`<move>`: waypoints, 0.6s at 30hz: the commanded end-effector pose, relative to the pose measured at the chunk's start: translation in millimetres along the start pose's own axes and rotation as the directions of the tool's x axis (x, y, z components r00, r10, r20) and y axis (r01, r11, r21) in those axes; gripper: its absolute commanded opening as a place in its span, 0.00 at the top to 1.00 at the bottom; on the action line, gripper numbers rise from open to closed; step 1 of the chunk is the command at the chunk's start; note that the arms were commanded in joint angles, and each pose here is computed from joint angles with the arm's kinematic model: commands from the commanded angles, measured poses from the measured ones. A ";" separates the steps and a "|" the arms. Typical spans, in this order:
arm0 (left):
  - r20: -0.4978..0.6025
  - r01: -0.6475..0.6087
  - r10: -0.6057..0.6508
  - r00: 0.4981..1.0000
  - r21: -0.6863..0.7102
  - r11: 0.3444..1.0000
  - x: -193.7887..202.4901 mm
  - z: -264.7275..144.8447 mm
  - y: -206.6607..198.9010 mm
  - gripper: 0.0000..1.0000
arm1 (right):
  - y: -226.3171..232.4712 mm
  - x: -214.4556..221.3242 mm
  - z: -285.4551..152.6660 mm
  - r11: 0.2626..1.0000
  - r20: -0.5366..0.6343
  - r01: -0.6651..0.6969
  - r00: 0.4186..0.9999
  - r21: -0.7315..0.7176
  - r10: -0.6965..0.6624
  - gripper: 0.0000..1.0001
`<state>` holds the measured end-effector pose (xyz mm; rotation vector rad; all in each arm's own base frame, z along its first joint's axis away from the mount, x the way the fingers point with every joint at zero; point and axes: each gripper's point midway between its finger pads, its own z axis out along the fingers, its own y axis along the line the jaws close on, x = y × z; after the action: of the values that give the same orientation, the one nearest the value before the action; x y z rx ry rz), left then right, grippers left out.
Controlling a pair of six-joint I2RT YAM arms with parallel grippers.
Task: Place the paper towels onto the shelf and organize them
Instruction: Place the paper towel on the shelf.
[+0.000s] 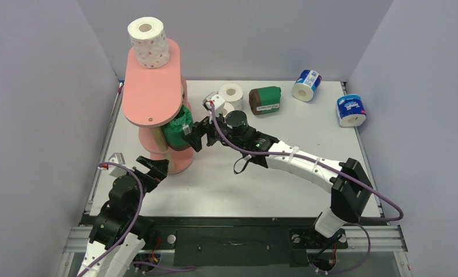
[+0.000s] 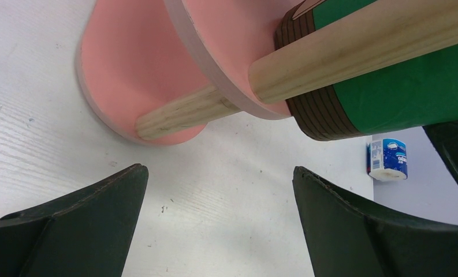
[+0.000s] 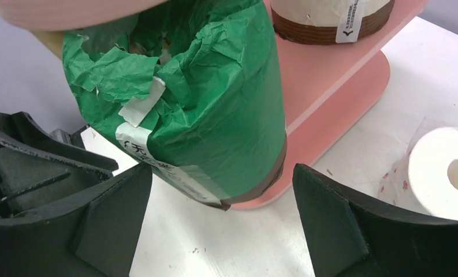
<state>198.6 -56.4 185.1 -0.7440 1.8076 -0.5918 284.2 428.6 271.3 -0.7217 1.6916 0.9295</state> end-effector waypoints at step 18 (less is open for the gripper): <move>0.021 0.006 -0.006 1.000 0.011 1.000 -4.9 -0.9 -3.3 0.04 | -15.1 -35.2 44.5 0.998 0.141 -0.034 0.990 0.060 0.025 0.14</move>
<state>198.4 -56.2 184.8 -0.7464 1.8077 -0.5917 311.2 454.8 263.2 -0.6533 1.6945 0.9163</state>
